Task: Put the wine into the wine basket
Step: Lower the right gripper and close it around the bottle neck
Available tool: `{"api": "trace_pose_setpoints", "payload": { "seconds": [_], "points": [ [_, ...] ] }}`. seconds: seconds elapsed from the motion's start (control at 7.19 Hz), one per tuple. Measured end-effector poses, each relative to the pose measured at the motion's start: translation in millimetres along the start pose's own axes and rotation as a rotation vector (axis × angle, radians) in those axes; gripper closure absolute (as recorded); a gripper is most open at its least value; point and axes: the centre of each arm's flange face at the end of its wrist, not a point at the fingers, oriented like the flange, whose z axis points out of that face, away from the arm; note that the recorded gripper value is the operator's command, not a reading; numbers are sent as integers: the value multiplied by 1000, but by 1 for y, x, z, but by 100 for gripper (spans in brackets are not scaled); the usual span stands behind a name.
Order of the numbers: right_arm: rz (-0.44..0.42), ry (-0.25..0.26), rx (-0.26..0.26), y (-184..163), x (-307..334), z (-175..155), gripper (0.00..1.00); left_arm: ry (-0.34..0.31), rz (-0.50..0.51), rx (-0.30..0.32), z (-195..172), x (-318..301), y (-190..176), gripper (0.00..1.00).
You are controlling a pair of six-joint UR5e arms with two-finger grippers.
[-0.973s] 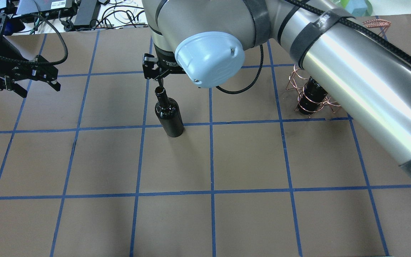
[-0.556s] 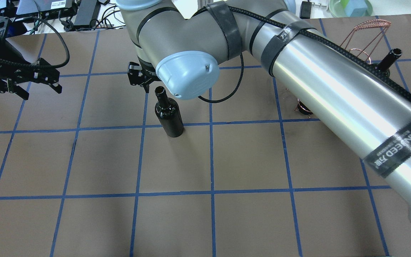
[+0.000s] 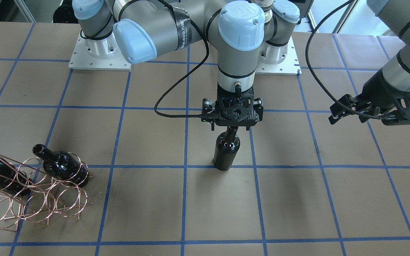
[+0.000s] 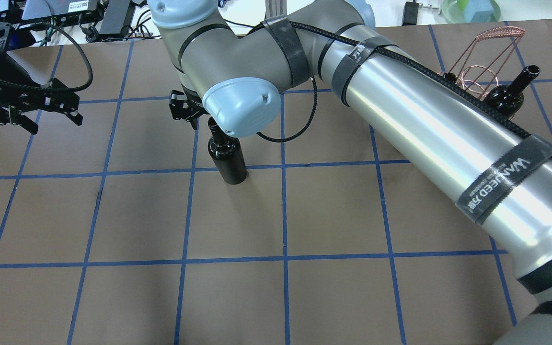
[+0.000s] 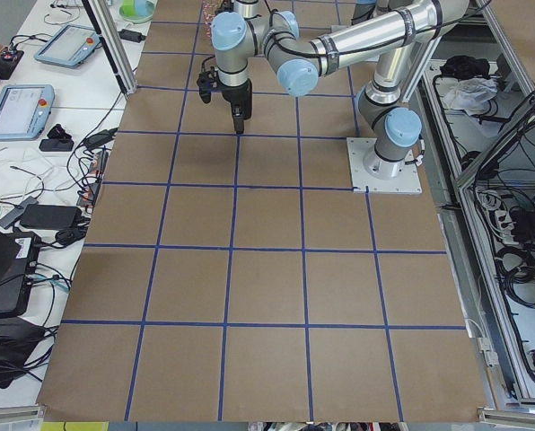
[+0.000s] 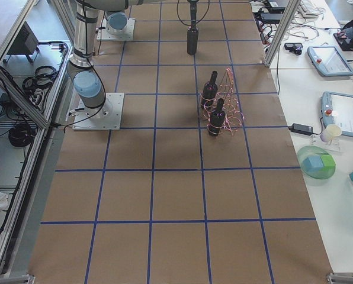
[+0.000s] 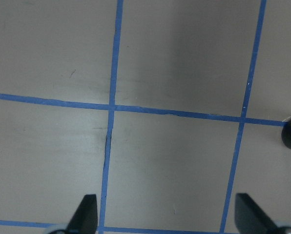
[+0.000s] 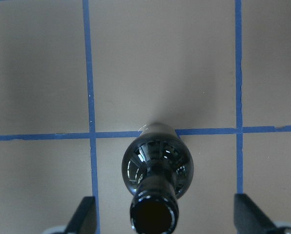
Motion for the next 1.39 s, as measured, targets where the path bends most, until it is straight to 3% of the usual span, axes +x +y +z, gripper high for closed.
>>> {"api": "trace_pose_setpoints", "payload": {
  "seconds": [0.42, 0.56, 0.7, 0.97, 1.11, 1.25, 1.39],
  "points": [
    [-1, 8, -10, -4, -2, 18, 14, 1, 0, -2, 1, 0, 0, 0],
    [-3, 10, -14, -4, -2, 21, 36, 0, -1, -3, 1, 0, 0, 0],
    [-5, 12, -18, -4, -3, 24, 49, 0, -1, -4, 1, 0, 0, 0],
    [-4, 10, -21, -5, -3, 28, 63, 0, -4, -4, 1, -2, 0, 0],
    [-5, 7, -22, -5, -4, 28, 84, 0, -6, -3, 1, -4, 0, 0],
    [-8, 4, -19, -5, -4, 28, 99, 0, -7, -4, 1, -4, 0, 0],
    [-12, 0, -16, -6, -5, 28, 100, 0, -8, -5, 2, -4, 0, 0]
  ]
}}
